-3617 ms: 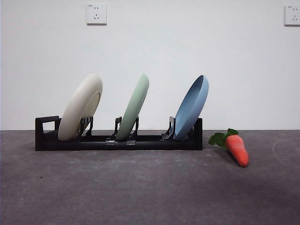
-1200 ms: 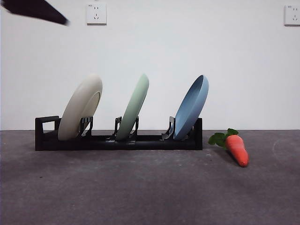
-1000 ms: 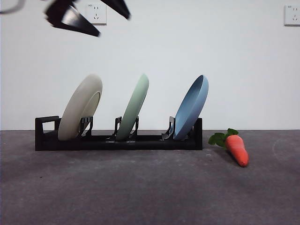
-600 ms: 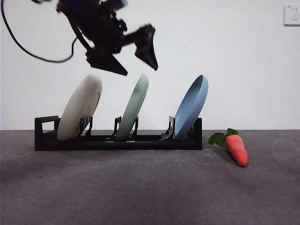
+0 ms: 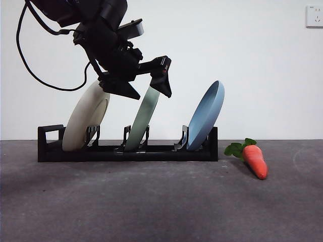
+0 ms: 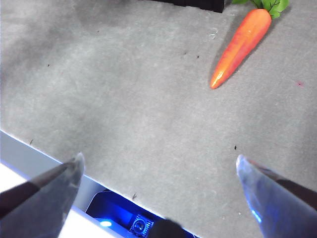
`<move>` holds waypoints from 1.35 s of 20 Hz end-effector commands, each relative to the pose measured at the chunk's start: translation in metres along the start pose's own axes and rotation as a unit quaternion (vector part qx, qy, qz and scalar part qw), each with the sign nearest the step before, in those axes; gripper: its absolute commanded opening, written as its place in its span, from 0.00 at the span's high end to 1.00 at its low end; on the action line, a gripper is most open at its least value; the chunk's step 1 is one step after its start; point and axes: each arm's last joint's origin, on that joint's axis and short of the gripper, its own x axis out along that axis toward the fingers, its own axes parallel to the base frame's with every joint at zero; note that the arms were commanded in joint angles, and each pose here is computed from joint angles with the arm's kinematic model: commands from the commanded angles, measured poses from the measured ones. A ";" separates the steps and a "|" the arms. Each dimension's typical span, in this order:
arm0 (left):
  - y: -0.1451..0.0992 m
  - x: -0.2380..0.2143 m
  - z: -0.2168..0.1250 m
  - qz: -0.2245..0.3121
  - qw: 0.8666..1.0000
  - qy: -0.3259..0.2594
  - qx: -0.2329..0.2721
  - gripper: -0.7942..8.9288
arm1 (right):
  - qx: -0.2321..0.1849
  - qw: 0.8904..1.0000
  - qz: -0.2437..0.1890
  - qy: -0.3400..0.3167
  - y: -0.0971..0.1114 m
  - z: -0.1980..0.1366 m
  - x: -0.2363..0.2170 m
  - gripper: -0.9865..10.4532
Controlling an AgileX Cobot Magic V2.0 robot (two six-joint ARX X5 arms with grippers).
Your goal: Take the green plate from the plate rack,put the plate on the table,take the carrot from the table,put the carrot in the plate
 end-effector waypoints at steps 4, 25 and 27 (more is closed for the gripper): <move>-0.003 0.002 0.000 -0.034 0.999 -0.002 0.003 0.90 | -0.002 1.000 -0.001 -0.004 0.000 0.001 -0.001 0.39; -0.025 -0.124 0.068 -0.095 0.991 -0.089 -0.021 0.93 | -0.002 1.000 0.001 -0.005 0.000 0.001 -0.001 0.39; -0.040 -0.156 0.070 -0.110 0.991 -0.075 0.005 0.93 | -0.002 1.000 0.001 -0.005 0.000 0.001 -0.001 0.39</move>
